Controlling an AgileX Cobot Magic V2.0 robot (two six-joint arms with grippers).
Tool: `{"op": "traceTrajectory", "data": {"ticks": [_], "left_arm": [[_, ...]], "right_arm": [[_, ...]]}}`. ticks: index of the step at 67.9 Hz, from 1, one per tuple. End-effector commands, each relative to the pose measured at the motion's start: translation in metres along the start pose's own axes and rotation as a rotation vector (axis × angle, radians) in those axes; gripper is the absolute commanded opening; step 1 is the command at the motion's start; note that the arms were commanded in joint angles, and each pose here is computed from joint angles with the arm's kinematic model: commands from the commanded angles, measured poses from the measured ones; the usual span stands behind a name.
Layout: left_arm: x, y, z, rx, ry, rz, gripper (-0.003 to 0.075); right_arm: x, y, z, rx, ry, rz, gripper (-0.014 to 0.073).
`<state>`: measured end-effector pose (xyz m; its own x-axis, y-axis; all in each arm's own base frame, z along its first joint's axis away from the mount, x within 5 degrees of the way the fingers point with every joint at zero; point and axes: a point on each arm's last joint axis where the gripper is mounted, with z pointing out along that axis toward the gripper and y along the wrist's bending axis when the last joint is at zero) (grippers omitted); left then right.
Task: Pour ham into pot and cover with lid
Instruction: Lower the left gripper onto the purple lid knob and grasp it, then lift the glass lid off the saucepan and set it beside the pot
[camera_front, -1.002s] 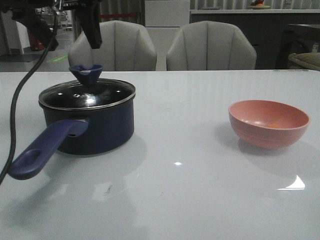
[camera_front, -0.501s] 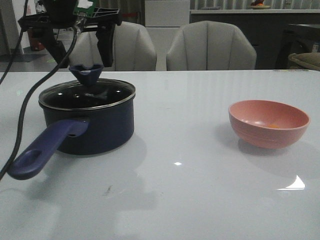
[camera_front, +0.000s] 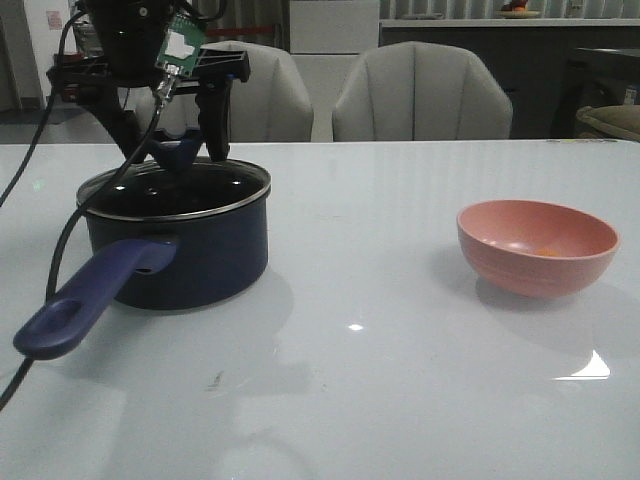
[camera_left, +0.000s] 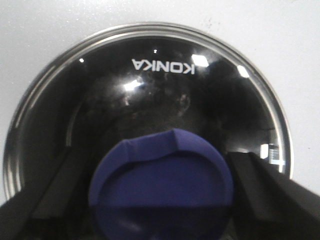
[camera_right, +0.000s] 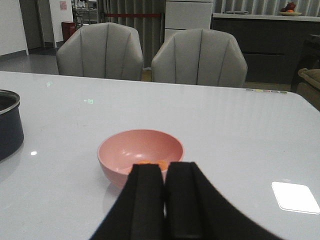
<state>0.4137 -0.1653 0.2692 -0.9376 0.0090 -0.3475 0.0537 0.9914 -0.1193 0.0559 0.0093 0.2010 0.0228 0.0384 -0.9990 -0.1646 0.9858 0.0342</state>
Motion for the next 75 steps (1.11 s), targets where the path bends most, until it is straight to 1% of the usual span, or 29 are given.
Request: {"op": "traceTrajectory", "data": {"ticks": [1, 2, 7, 14, 25, 48, 54, 63, 67, 72, 73, 74, 75], "left_arm": [[-0.008, -0.004, -0.034, 0.039, -0.116, -0.006, 0.0381], [-0.008, -0.004, -0.034, 0.039, -0.116, -0.006, 0.036], [-0.008, -0.004, -0.034, 0.039, -0.116, -0.006, 0.0304], [-0.008, -0.004, -0.034, 0.039, -0.116, -0.006, 0.0265], [-0.008, -0.004, -0.035, 0.04, -0.118, -0.006, 0.0262], [-0.011, -0.005, -0.074, 0.06, -0.176, 0.006, 0.026], [-0.01, -0.004, -0.083, 0.062, -0.191, 0.039, 0.026], [-0.008, 0.006, -0.098, -0.007, -0.21, 0.061, 0.026], [-0.007, 0.014, -0.103, -0.049, -0.199, 0.06, 0.026], [-0.006, 0.03, -0.11, -0.113, -0.183, 0.044, 0.026], [-0.006, 0.031, -0.111, -0.113, -0.185, 0.042, 0.026], [-0.007, 0.038, -0.114, -0.129, -0.182, 0.031, 0.026], [-0.007, 0.038, -0.114, -0.129, -0.182, 0.031, 0.026]], "right_arm": [[-0.01, 0.0, -0.002, 0.003, -0.109, -0.002, 0.0162], [-0.01, 0.0, -0.002, 0.003, -0.109, -0.002, 0.0162], [-0.01, 0.0, -0.002, 0.003, -0.109, -0.002, 0.0162], [-0.01, 0.0, -0.002, 0.003, -0.109, -0.002, 0.0162], [-0.01, 0.0, -0.002, 0.003, -0.109, -0.002, 0.0162], [-0.01, 0.0, -0.002, 0.003, -0.109, -0.002, 0.0162], [-0.01, 0.0, -0.002, 0.003, -0.109, -0.002, 0.0162], [-0.01, 0.0, -0.002, 0.003, -0.109, -0.002, 0.0162], [-0.01, 0.0, -0.002, 0.003, -0.109, -0.002, 0.0162], [-0.01, 0.0, -0.002, 0.003, -0.109, -0.002, 0.0162], [-0.01, 0.0, -0.002, 0.003, -0.109, -0.002, 0.0162], [-0.01, 0.0, -0.002, 0.003, -0.109, -0.002, 0.0162], [-0.01, 0.0, -0.002, 0.003, -0.109, -0.002, 0.0162]]}}
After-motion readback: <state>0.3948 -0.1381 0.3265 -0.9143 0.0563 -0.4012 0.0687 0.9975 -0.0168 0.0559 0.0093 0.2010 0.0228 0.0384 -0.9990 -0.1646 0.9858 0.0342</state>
